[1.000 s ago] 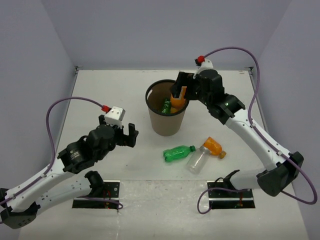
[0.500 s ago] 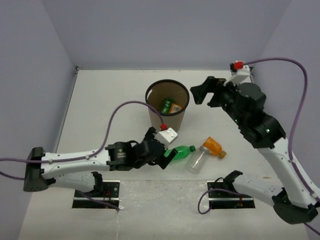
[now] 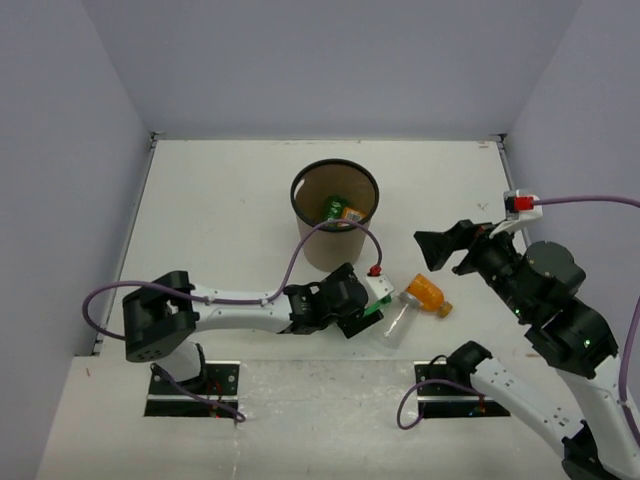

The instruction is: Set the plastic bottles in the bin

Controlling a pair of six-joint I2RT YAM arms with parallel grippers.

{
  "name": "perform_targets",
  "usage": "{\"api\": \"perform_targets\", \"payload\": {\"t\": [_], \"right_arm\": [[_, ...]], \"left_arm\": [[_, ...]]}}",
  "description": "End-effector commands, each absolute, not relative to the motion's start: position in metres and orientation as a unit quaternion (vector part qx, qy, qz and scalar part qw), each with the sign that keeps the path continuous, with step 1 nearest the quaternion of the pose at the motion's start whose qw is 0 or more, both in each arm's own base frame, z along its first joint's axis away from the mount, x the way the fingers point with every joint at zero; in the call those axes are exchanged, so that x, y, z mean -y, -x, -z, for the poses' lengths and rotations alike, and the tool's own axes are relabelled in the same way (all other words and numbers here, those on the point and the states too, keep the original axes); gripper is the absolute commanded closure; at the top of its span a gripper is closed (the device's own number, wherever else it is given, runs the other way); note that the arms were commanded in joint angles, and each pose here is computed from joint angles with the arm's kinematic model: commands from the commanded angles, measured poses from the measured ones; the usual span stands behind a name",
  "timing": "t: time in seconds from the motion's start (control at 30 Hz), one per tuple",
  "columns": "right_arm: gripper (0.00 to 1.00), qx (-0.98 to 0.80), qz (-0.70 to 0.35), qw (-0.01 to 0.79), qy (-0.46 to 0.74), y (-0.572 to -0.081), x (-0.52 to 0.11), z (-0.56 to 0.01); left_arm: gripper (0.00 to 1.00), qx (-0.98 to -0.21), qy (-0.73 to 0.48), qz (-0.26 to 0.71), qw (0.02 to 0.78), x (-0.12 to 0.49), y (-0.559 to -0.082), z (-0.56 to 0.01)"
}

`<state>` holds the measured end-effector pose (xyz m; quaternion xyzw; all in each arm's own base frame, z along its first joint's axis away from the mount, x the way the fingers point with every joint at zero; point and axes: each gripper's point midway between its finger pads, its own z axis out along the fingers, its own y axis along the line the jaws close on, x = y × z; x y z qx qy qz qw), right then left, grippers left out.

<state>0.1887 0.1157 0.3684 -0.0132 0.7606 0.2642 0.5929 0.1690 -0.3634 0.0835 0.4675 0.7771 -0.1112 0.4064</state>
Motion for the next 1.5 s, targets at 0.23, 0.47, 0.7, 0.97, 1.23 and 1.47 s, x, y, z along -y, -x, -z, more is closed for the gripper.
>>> {"api": "perform_targets", "payload": {"t": [0.23,0.47,0.7,0.97,1.23,1.47], "right_arm": [[0.01,-0.753,-0.279,0.596,0.023,-0.174,-0.112,-0.366],[0.01,-0.757,-0.266,0.597,0.02,-0.175,-0.108,-0.362],[0.01,-0.747,-0.257,0.613,0.0,-0.175,-0.098,-0.372],[0.01,-0.685,-0.253,0.675,-0.108,-0.16,-0.049,-0.405],[0.01,-0.709,-0.264,0.648,-0.085,-0.165,-0.067,-0.393],[0.01,-0.737,-0.244,0.628,-0.053,-0.169,-0.074,-0.374]], "left_arm": [[0.18,-0.805,-0.469,0.086,0.353,0.368,-0.178,-0.022],[0.82,-0.809,-0.437,0.097,0.381,0.361,-0.162,-0.07],[0.96,-0.783,-0.392,0.145,0.46,0.344,-0.151,-0.182],[0.95,-0.735,-0.272,0.202,0.588,0.328,-0.175,-0.335],[0.97,-0.766,-0.098,0.105,0.626,0.278,-0.319,-0.377],[0.81,-0.767,-0.105,0.112,0.623,0.299,-0.357,-0.365]]}}
